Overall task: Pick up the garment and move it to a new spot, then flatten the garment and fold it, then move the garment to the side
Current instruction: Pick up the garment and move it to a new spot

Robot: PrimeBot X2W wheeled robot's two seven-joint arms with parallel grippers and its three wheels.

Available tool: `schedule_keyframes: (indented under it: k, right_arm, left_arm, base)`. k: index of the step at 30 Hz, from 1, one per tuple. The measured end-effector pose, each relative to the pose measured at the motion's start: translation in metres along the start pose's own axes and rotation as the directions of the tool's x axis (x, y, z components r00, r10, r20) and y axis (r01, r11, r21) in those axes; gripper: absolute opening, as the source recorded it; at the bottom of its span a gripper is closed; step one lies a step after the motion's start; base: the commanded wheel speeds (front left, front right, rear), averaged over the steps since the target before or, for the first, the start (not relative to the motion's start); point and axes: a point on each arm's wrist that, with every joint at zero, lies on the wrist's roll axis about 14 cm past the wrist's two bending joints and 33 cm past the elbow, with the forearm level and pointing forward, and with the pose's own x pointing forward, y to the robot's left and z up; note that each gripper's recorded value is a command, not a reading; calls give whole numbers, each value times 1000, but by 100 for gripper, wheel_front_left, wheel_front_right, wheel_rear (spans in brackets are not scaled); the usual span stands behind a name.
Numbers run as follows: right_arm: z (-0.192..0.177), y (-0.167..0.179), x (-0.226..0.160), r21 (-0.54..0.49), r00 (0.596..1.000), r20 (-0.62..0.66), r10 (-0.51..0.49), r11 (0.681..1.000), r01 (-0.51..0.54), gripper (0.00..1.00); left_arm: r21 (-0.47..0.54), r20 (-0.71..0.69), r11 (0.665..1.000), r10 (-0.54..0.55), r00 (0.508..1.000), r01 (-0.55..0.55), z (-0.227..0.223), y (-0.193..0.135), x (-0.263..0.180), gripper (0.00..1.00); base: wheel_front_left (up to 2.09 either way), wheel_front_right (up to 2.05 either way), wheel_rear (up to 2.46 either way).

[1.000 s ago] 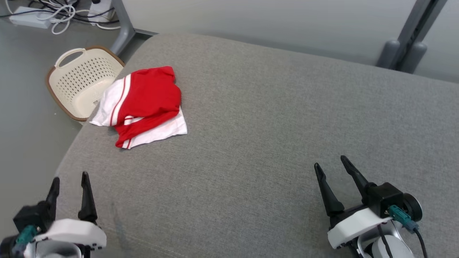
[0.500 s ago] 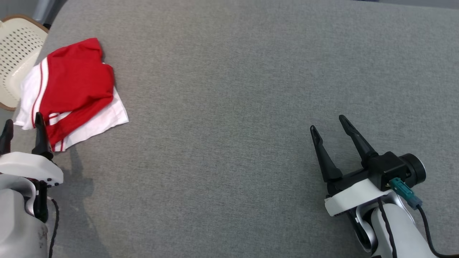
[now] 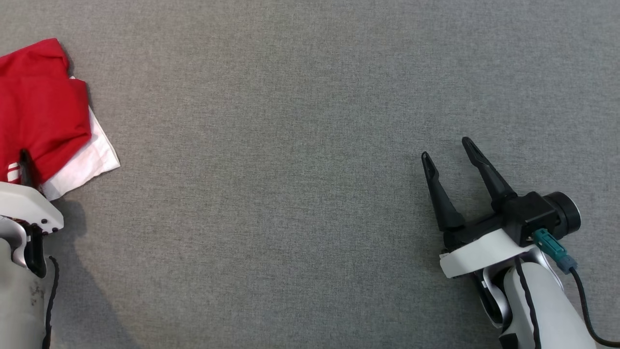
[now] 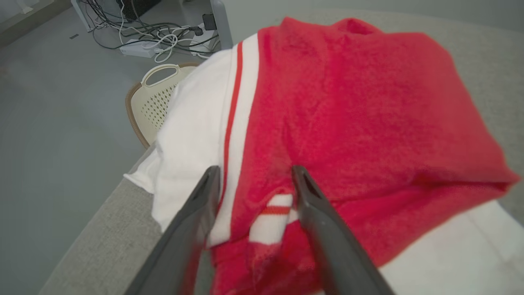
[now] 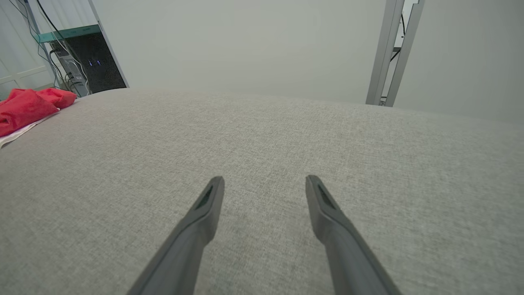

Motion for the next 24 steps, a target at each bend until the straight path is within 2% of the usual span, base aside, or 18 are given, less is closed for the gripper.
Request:
schedule_keyframes:
  k: [1,8,13,20,24]
  right_arm:
    - [0,-1,0,-1,1000,0,-4,1000,4,100]
    - [18,-7,-7,15,999,35,-32,999,31,100]
    - [31,-11,-20,34,997,55,-60,998,58,100]
    - [49,-22,-50,46,989,84,-123,992,120,100]
    - [57,-34,-70,46,980,97,-176,984,172,100]
  left_arm:
    - [5,0,1000,-6,1000,6,1,-3,2,0]
    - [39,151,996,-83,985,78,52,-26,2,0]
    - [76,337,978,-210,918,196,116,-68,-14,0]
    - [105,442,909,-406,799,404,149,-154,-59,0]
    - [130,447,836,-529,721,533,147,-213,-89,0]
  base:
    - [0,0,0]
    - [0,0,0]
    - [0,0,0]
    - [0,0,0]
    - [0,0,0]
